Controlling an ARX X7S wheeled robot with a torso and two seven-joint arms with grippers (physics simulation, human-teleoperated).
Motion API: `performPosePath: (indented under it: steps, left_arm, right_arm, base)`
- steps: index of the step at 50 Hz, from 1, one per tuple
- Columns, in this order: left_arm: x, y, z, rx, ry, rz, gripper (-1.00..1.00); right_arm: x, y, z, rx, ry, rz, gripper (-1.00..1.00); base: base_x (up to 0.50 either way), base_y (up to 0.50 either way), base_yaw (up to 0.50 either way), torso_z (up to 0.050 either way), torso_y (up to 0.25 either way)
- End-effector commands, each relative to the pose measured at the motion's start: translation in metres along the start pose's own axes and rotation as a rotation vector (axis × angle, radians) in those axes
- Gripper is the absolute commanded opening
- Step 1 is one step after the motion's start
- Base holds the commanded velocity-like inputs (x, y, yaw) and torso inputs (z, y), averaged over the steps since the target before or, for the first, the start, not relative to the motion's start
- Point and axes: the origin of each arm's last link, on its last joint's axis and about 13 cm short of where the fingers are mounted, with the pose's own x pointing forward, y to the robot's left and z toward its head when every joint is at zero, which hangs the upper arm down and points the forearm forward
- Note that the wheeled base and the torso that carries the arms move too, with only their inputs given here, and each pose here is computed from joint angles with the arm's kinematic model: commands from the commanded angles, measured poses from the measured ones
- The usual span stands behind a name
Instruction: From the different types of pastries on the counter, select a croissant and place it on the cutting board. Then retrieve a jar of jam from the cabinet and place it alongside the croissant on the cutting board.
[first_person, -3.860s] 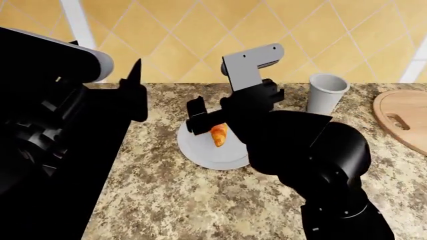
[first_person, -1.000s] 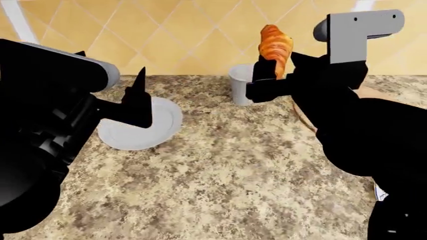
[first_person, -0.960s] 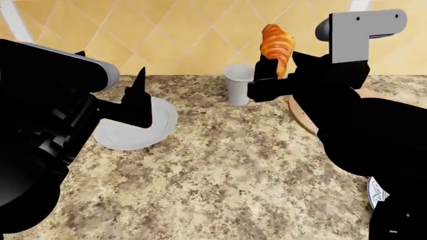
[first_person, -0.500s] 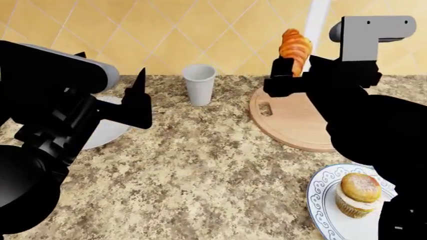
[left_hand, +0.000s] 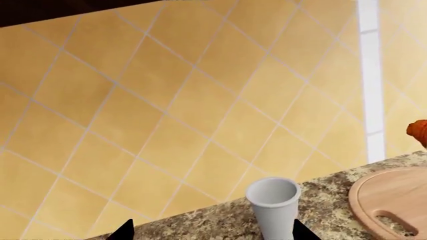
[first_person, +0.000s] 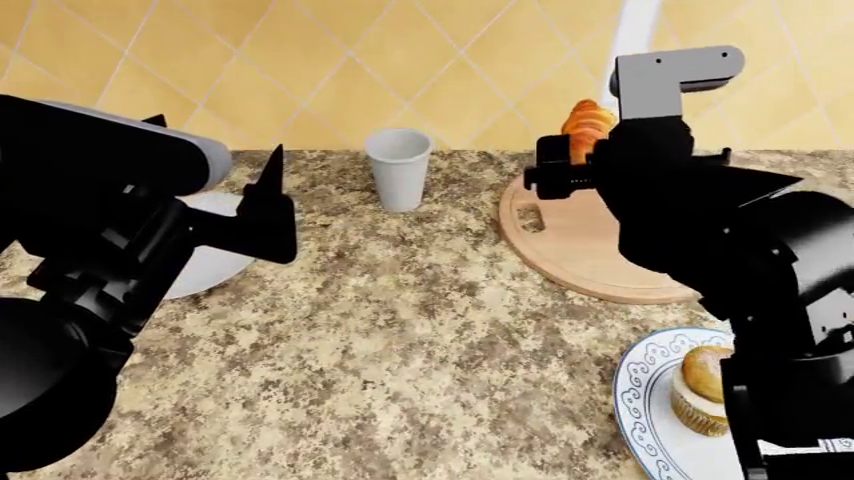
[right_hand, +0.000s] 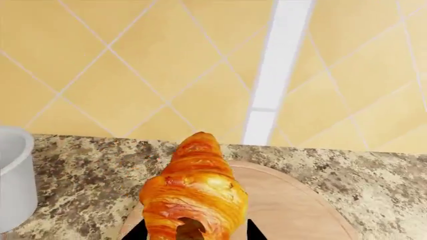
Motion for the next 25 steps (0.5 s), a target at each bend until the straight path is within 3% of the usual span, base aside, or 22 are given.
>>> performPosePath:
  steps: [1,25]
  left_arm:
    - [0.0,0.001,-0.002,0.0,0.004,0.003,1.0]
    - [-0.001,0.005,-0.004,-0.002,0.008,0.014,1.0]
  right_arm:
    - [0.018,0.001,-0.003,-0.126,0.092,-0.101,-1.0]
    - [0.037,0.013,-0.026,-0.169,0.207,-0.08,-1.0]
  base:
    - [0.0,0.0,0.0,0.0,0.0]
    - [0.0,0.0,0.0,0.0,0.0]
